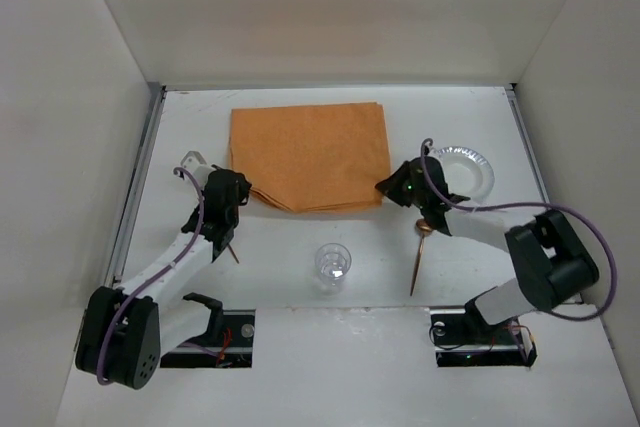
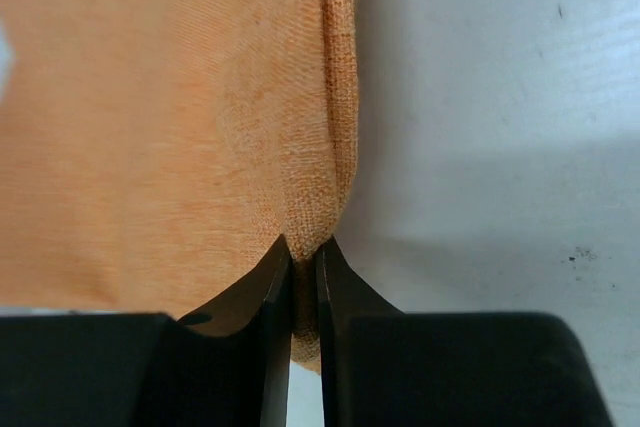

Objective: Set the dinner table for one person

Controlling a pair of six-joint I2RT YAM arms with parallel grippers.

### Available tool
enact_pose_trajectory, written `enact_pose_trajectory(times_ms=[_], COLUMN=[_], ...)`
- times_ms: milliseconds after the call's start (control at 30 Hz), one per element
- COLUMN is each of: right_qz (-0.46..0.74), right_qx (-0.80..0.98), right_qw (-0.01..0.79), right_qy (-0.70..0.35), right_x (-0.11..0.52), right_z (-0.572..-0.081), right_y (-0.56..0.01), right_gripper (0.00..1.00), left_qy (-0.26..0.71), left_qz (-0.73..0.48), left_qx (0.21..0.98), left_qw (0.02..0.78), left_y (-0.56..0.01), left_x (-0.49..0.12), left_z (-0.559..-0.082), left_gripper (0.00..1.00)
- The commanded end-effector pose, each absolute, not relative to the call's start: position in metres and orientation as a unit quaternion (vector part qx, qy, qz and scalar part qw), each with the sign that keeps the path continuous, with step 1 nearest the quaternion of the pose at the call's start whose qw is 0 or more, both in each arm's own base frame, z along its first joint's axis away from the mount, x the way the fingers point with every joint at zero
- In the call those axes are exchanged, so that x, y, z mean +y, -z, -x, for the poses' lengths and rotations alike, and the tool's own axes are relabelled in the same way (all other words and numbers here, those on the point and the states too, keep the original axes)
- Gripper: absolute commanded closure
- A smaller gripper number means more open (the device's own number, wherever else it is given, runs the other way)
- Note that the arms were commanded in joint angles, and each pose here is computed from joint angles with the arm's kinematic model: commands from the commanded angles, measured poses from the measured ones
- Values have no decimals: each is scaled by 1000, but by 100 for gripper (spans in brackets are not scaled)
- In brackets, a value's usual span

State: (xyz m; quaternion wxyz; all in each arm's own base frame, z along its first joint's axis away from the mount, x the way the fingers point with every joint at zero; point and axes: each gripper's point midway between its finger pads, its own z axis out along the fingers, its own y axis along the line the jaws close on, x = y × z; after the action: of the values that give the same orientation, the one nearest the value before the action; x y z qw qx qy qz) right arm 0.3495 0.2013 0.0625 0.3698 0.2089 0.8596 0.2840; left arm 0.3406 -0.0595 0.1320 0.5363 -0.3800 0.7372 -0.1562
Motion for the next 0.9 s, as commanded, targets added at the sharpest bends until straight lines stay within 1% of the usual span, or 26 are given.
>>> enact_pose_trajectory(times_ms=[0, 100, 167, 233, 333, 400, 467, 533, 567, 633, 733, 800, 867], right_qz=[-208, -209, -209, -214, -228, -229, -224, -225, -224, -222, -208, -193, -185], right_qx=[782, 765, 772, 788, 820, 839, 854, 859, 859, 854, 844, 845, 849], right_qw=[494, 540, 540, 519, 476, 444, 422, 416, 419, 430, 463, 471, 471], right_qy=[-318, -283, -264, -252, -222, -214, -205, -195, -192, -190, -174, -164, -151], right_x=[185, 164, 158, 154, 142, 141, 142, 139, 138, 138, 132, 133, 134], right_z=[-374, -370, -363, -355, -347, -338, -332, -328, -326, -322, -323, -322, -322], right_y=[-164, -202, -201, -178, -128, -98, -80, -71, -72, -82, -107, -118, -117], right_gripper=[93, 93, 93, 93, 93, 90, 80, 64, 56, 45, 34, 30, 29], left_qy=[171, 169, 165, 160, 152, 147, 138, 127, 121, 111, 99, 96, 91], left_qz=[384, 382, 384, 386, 388, 388, 388, 391, 391, 396, 400, 396, 385], left_qx=[726, 733, 737, 739, 743, 750, 760, 766, 768, 765, 756, 750, 743], left_qw=[544, 536, 532, 528, 523, 515, 503, 494, 492, 495, 509, 521, 540], left_y=[-136, -128, -122, -118, -111, -102, -92, -85, -83, -83, -91, -102, -117], left_x=[-60, -62, -60, -59, -54, -54, -53, -50, -48, -42, -33, -29, -26], left_z=[-347, -346, -344, -339, -330, -322, -314, -306, -301, -296, -293, -293, -295], left_gripper=[96, 96, 96, 96, 96, 96, 96, 93, 91, 85, 82, 74, 67])
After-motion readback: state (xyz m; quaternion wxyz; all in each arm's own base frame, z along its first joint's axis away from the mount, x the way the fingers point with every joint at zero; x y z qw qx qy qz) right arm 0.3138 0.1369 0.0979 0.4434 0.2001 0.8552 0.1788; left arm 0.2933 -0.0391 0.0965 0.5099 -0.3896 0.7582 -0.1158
